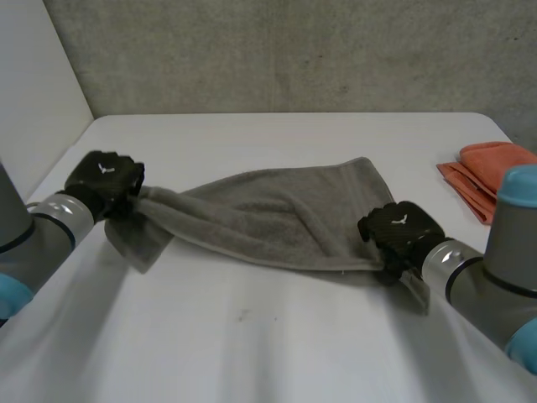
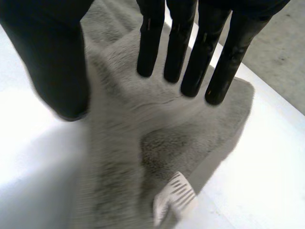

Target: Fold the laundry.

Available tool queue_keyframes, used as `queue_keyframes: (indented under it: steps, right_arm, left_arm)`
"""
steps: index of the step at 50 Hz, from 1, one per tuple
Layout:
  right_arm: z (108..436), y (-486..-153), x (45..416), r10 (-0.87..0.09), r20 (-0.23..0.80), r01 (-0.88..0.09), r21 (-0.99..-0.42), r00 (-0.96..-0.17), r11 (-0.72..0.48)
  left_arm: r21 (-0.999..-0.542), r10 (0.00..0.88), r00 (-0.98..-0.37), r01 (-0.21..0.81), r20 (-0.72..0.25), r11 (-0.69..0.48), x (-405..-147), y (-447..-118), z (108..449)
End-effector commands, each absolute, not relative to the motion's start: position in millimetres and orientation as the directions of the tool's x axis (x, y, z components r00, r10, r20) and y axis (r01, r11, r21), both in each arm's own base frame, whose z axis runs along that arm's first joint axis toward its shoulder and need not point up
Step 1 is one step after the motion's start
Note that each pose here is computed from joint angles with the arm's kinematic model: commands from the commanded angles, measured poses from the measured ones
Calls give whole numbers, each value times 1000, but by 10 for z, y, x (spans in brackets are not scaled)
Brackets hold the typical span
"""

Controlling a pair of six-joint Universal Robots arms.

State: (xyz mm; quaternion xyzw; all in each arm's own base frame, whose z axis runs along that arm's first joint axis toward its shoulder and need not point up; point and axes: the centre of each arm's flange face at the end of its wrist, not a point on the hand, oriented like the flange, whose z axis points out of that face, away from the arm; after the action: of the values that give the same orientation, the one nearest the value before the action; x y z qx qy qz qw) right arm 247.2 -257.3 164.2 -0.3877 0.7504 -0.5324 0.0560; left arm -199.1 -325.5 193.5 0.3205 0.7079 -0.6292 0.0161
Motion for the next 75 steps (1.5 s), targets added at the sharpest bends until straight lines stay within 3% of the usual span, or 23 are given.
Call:
queue_keyframes:
  steps: [1, 8, 17, 28, 40, 53, 57, 62, 70, 75]
  right_arm:
    - [1870, -2755, 2207, -537, 195, -381, -887, -821, 260]
    - [1830, -2785, 1990, -507, 20, -267, -867, -862, 420]
    - [1599, -2617, 1914, -517, -51, -252, -830, -854, 498]
    - [1349, -2441, 1935, -563, 12, -317, -837, -826, 446]
    - [1217, -2464, 2038, -606, 97, -385, -847, -789, 366]
    - [1187, -2686, 1994, -549, 169, -397, -857, -818, 328]
    - [1361, -2782, 1984, -521, 212, -396, -877, -827, 272]
    - [2152, -2818, 1980, -466, 348, -419, -906, -813, 54]
    - [3191, -2604, 1952, -441, 555, -576, -811, -705, -101]
    - [3508, -2462, 1934, -459, 620, -651, -751, -636, -111]
  left_arm:
    - [-928, 424, -839, 372, -342, -14, -2028, -3076, 2199]
    - [-932, 425, -841, 363, -335, -15, -2028, -3009, 2288]
    - [-933, 434, -835, 359, -338, -35, -2077, -2948, 2361]
    - [-934, 430, -837, 356, -337, -40, -2075, -2962, 2382]
    - [-939, 425, -844, 342, -326, -41, -2071, -2976, 2409]
    - [-944, 421, -852, 327, -311, -36, -2052, -2953, 2459]
    - [-946, 418, -855, 323, -307, -35, -2033, -2899, 2538]
    - [-945, 405, -857, 319, -317, -64, -1996, -2751, 2785]
    - [-941, 382, -860, 311, -339, -135, -1955, -2480, 3188]
    - [-942, 400, -855, 327, -330, -77, -1925, -2370, 3204]
